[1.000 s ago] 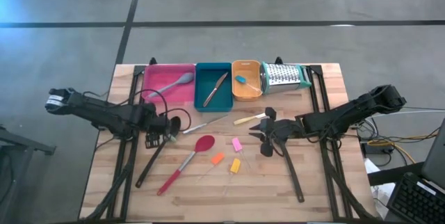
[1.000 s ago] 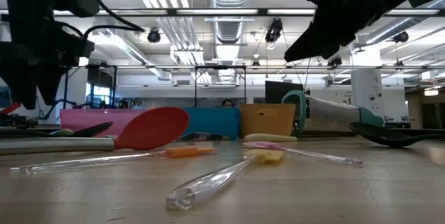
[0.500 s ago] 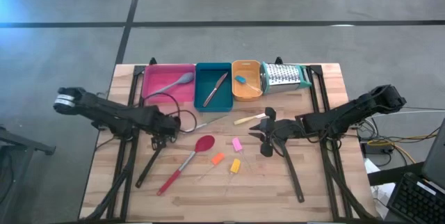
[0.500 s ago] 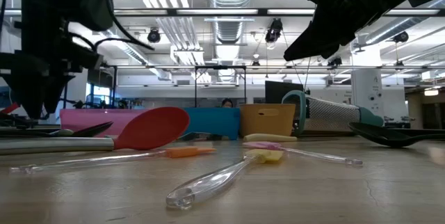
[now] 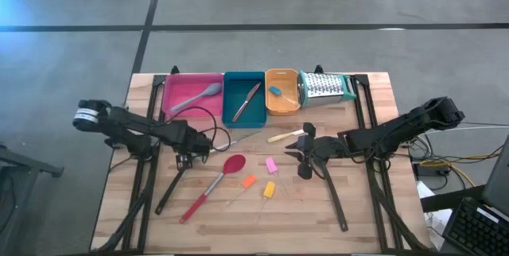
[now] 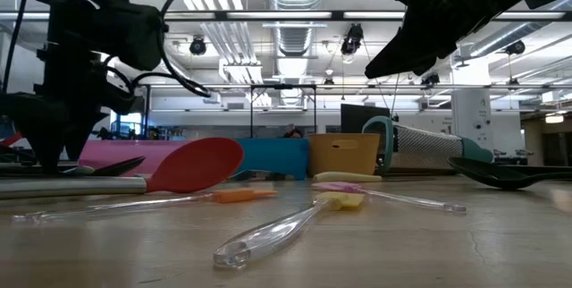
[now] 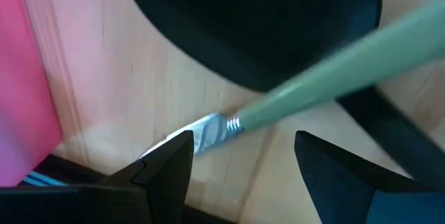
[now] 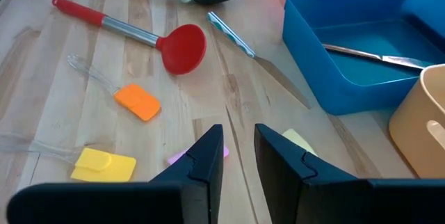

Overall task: Pick & Place Kitchen Items
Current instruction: Put the green knife into the blue bin

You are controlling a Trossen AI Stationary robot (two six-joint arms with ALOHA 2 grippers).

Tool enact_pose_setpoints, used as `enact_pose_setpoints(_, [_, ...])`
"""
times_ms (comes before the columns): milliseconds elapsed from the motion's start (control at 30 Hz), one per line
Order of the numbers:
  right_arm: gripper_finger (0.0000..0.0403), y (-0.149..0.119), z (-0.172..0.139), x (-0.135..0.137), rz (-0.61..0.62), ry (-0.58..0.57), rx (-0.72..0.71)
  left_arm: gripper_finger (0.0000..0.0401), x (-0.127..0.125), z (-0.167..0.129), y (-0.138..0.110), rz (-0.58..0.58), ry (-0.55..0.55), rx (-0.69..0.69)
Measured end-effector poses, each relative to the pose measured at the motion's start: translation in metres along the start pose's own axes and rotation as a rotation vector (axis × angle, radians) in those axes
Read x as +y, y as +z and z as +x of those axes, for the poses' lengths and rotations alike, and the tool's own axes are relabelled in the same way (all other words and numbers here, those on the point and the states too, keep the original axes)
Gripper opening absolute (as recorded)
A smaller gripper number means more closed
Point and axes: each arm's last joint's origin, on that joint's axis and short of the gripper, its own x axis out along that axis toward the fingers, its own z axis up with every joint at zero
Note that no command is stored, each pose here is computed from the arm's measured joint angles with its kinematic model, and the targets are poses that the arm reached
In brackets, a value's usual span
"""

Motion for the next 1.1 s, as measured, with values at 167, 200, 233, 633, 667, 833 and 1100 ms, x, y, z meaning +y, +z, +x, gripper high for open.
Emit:
enact_pose_setpoints(167, [0.0075, 0.000, 0.000, 0.000, 0.000, 0.000, 0.000, 0.0254, 0.005, 0.003, 0.003, -0.031, 0.000, 0.018])
enact_pose_setpoints(200, [0.0077, 0.000, 0.000, 0.000, 0.000, 0.000, 0.000, 0.0254, 0.006, 0.004, 0.003, -0.037, -0.001, 0.019])
enact_pose_setpoints(233, [0.0079, 0.000, 0.000, 0.000, 0.000, 0.000, 0.000, 0.0254, 0.007, 0.005, 0.004, -0.042, -0.002, 0.020])
enact_pose_setpoints(633, [0.0088, 0.000, 0.000, 0.000, -0.001, 0.000, 0.002, 0.0254, 0.008, 0.021, 0.015, -0.061, -0.005, 0.082])
enact_pose_setpoints(667, [0.0086, 0.000, 0.000, 0.000, -0.001, -0.001, 0.002, 0.0254, 0.008, 0.023, 0.016, -0.062, -0.003, 0.092])
enact_pose_setpoints(833, [0.0075, 0.000, 0.000, 0.000, -0.001, -0.001, 0.003, 0.0253, 0.008, 0.028, 0.018, -0.063, 0.003, 0.129])
enact_pose_setpoints(1100, [0.0063, 0.000, 0.000, 0.000, -0.001, -0.001, 0.003, 0.0155, 0.008, 0.028, 0.019, -0.060, -0.004, 0.127])
